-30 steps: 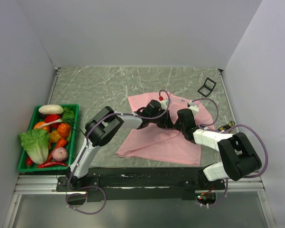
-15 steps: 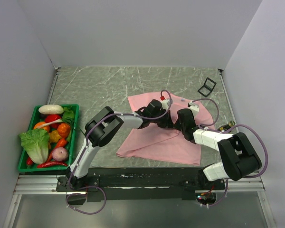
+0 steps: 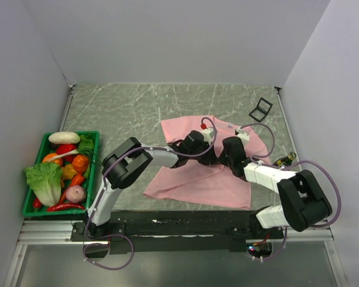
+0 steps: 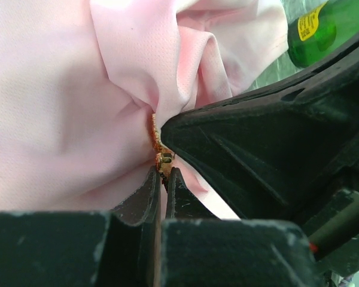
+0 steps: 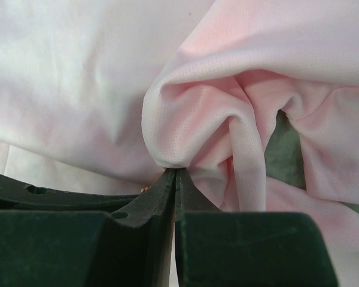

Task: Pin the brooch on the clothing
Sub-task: Close the brooch on the flattened clothing.

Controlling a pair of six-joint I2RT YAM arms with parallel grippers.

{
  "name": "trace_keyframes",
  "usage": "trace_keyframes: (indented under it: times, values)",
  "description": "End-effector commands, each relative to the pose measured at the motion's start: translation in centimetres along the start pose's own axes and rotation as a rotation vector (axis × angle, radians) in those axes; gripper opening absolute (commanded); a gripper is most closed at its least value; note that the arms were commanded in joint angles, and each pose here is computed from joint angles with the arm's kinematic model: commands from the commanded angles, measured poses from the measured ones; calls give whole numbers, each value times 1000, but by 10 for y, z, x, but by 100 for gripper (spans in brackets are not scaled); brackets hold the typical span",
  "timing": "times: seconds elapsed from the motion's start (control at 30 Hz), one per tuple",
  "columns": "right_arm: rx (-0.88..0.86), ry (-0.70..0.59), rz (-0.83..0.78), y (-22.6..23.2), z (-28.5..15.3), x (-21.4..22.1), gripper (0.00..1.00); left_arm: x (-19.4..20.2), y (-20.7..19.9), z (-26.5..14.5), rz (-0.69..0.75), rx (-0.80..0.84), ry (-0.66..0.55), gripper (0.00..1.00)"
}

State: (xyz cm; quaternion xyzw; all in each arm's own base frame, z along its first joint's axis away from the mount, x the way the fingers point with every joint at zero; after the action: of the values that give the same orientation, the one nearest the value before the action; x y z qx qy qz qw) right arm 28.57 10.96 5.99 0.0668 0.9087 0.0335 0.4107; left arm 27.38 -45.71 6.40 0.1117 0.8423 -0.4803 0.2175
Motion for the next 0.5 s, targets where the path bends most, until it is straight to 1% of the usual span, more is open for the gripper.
trace_keyframes:
  times: [0.0,0.1,0.2,0.47]
  values:
    - [-26,-1,21,4,-7,-2,8,42,-124,-31,108,404,177,1]
    - [-23,-27,22,1,-16,-6,9,39,-105,-32,66,357,158,1]
    - [-22,-45,26,-2,-22,-9,9,35,-95,-35,63,324,145,1]
    - [-24,-56,28,-4,-27,-9,9,26,-91,-33,66,314,129,1]
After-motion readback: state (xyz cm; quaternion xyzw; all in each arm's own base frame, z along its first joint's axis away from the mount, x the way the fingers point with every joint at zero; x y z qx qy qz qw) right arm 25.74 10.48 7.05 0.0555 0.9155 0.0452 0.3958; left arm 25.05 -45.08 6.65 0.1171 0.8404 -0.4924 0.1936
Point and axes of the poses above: each gripper's point midway between its finger pads, its own z axis out along the fingers, its own y axis along the line the jaws close on, x = y × z, the point moved 4 cm from there along -z, back along the fingers, and after that the axes turned 15 degrees about -z, right-handed, at the moved point
